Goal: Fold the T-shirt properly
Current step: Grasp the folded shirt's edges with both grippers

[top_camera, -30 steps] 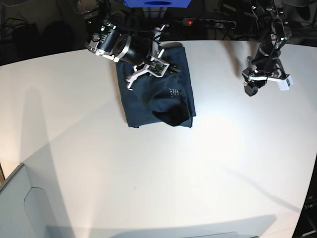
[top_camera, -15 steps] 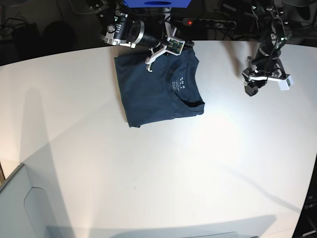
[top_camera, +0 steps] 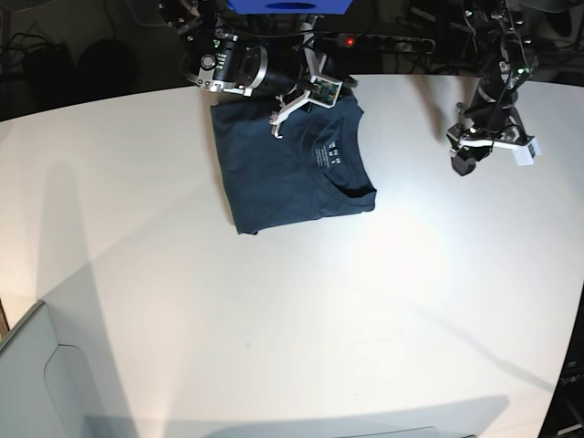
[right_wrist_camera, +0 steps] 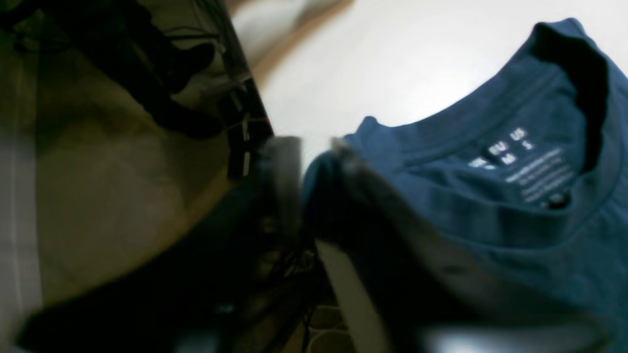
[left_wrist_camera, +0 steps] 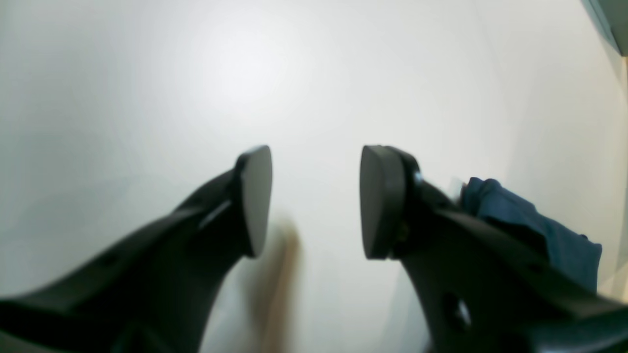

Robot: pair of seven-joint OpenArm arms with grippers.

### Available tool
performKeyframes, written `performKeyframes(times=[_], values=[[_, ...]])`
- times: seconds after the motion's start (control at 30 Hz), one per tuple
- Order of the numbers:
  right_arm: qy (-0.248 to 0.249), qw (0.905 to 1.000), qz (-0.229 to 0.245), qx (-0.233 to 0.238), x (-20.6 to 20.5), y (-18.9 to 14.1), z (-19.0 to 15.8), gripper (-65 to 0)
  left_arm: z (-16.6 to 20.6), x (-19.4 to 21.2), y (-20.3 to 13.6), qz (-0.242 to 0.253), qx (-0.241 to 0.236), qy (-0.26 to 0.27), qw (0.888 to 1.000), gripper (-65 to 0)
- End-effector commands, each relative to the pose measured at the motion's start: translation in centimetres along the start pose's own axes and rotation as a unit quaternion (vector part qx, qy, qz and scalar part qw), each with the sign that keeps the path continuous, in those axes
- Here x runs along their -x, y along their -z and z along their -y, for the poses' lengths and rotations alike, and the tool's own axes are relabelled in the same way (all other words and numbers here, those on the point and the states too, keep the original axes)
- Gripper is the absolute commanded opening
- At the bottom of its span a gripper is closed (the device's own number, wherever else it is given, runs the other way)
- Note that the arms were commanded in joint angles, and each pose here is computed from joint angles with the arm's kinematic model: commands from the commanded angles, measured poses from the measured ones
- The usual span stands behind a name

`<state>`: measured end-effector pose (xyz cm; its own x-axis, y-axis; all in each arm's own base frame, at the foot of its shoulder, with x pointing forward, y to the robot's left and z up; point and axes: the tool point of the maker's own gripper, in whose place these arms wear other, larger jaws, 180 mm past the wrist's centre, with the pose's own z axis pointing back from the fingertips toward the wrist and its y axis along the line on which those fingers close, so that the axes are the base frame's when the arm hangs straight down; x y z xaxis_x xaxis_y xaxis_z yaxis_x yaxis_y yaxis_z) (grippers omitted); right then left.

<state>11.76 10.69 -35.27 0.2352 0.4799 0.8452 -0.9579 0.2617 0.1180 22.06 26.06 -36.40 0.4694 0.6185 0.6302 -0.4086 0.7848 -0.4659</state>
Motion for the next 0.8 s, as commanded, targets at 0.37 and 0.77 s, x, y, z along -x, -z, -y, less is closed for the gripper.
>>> performKeyframes(times=[0.37, 0.77], values=[[-0.036, 0.9964, 0.030, 0.071, -1.9, -4.3, 4.2, -17.7, 5.0, -1.1, -2.3, 0.031, 0.062, 0.022, 0.997, -28.7], [-0.008, 0.9785, -0.005, 0.206, 0.9, -9.8, 12.3, -17.4, 11.1, 9.3, -0.4, -0.102, 0.138, -0.003, 0.985, -19.4]])
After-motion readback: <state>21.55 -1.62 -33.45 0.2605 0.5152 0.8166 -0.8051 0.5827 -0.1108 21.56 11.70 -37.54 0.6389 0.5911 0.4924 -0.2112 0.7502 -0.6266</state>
